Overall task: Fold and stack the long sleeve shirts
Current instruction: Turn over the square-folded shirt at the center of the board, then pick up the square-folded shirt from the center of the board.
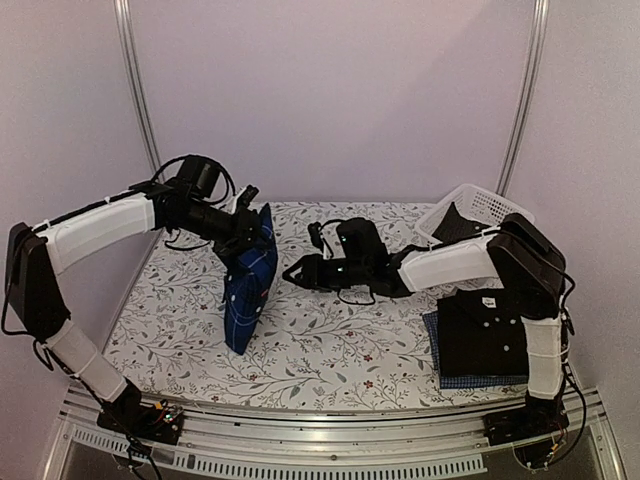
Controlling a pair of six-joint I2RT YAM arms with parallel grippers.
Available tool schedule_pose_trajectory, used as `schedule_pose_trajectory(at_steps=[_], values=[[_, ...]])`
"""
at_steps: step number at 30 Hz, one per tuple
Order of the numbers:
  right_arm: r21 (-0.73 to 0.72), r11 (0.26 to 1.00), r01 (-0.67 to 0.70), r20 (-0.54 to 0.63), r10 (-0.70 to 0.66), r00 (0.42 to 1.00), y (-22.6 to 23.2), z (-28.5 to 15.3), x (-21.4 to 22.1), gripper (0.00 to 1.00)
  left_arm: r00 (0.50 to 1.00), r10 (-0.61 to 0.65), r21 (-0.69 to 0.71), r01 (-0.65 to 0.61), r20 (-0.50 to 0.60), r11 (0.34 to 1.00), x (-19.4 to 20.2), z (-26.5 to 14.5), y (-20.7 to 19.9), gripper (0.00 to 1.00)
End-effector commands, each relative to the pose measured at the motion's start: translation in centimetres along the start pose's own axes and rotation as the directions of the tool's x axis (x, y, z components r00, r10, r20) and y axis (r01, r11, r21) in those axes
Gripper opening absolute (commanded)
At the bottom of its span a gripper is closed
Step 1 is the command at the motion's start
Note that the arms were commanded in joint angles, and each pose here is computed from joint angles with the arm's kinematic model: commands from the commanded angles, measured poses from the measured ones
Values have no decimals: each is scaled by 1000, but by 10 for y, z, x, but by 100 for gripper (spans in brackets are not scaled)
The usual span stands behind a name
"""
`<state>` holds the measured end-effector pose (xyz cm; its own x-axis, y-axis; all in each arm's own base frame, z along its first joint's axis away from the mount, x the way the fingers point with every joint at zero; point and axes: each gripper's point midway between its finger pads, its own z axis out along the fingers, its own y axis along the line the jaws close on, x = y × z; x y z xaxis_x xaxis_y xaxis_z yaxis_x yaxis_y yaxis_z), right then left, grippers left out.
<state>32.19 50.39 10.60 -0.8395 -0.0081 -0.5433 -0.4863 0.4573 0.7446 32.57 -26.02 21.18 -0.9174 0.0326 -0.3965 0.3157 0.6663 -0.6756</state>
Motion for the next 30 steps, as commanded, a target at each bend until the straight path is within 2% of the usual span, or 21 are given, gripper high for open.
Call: schedule_pose_trajectory(at_steps=[1,3,5,7,9,10,14,19,26,30], values=[[100,993,58,96,-68,993,8,-62,-41,44,999,30,46,-29,-37,999,10,56,-30,0],[159,986,48,141,-71,987,6,-100,-53,48,997,33,37,-31,-75,999,25,97,-44,1],[256,966,28,165,-72,984,-9,-136,-49,52,994,42,50,-37,-99,998,32,137,-64,17],[335,942,-3,176,-59,983,-29,-167,-40,56,989,58,48,-52,-136,998,41,175,-76,22],[358,933,-29,193,-43,980,-36,-193,-32,61,984,73,49,-66,-160,997,43,199,-87,35],[360,932,-31,196,-43,980,-35,-201,-29,63,985,82,46,-76,-154,996,40,205,-91,37],[383,923,-31,117,-15,993,-43,-205,-5,70,992,104,40,-101,-78,994,16,188,-101,49],[404,915,-19,57,-4,998,-53,-193,9,74,998,70,-37,-70,0,997,3,143,-75,51],[443,897,-1,-46,24,999,-76,-165,29,77,993,-74,-156,89,95,984,23,61,25,53],[456,890,1,-84,41,996,-89,-154,39,79,984,-147,-160,162,99,974,51,36,70,60]])
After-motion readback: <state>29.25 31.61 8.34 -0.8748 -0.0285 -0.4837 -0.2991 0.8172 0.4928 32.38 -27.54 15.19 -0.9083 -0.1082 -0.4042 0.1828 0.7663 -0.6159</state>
